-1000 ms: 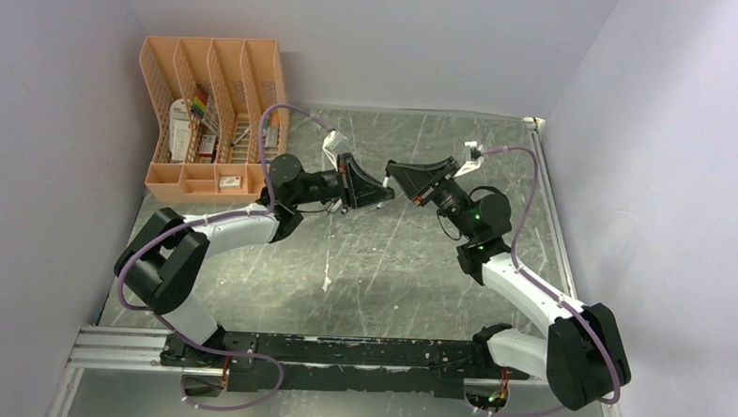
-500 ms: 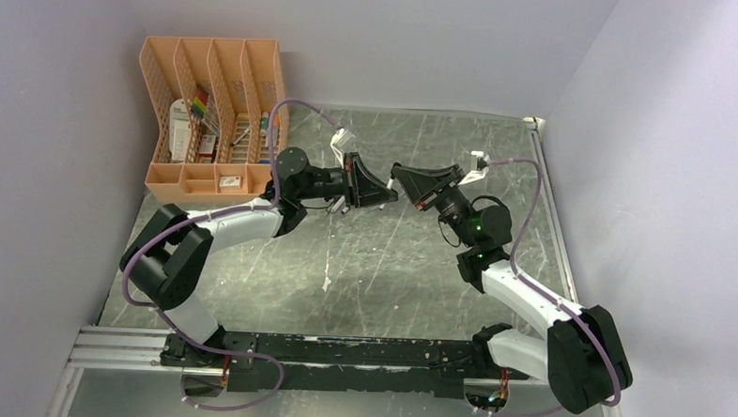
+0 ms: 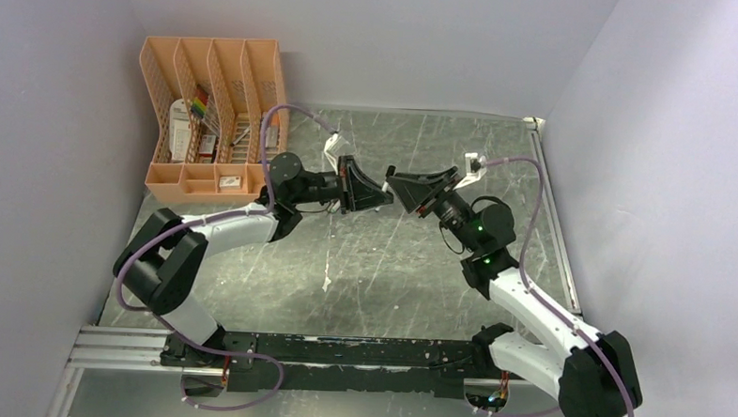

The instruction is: Insert the pens into the pen caps

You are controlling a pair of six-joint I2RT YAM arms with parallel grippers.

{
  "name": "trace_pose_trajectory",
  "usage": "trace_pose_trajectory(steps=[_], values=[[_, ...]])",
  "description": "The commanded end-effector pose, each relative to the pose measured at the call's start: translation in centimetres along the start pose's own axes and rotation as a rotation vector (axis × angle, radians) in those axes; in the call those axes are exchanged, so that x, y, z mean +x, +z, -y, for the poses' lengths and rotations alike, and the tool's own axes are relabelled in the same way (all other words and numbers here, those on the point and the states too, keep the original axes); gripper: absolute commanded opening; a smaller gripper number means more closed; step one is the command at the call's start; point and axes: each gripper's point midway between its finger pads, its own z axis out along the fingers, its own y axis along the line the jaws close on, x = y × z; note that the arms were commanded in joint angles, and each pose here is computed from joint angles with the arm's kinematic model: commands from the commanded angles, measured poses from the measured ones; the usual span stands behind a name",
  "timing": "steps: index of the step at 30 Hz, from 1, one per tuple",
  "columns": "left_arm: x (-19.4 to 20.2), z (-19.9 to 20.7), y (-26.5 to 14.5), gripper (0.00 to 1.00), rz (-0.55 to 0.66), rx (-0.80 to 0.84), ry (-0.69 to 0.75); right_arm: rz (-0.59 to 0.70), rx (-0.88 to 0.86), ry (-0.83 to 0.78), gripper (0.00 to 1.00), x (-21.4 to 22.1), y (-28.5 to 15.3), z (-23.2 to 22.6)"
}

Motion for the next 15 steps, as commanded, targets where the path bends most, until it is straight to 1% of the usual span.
trace_pose_trajectory(steps=[1,4,6,9,10,13,15], values=[[-2.3,-0.6,-1.4,0.07,0.076,-0.093,0.155,-0.039,0.057,-0.062,0.43,0.2,-1.1,0.0],[-0.9,-3.3,-2.3,0.07,0.009,-0.235,0.186,-0.013,0.094,-0.138,0.43,-1.1,-1.4,0.2],[0.4,-6.0,-3.4,0.07,-0.051,-0.369,0.221,0.003,0.158,-0.182,0.44,-2.0,-1.9,1.0],[2.6,-9.9,-5.3,0.07,-0.146,-0.554,0.211,0.001,0.26,-0.235,0.44,-2.4,-3.0,2.5],[2.8,-10.5,-5.5,0.07,-0.169,-0.586,0.223,-0.006,0.284,-0.246,0.44,-2.3,-3.3,3.0],[5.1,-14.2,-6.7,0.07,-0.325,-0.813,0.289,-0.04,0.332,-0.251,0.43,-1.5,-3.9,4.1],[7.2,-15.7,-7.0,0.07,-0.455,-0.903,0.307,-0.068,0.336,-0.244,0.42,-0.6,-4.1,4.4]])
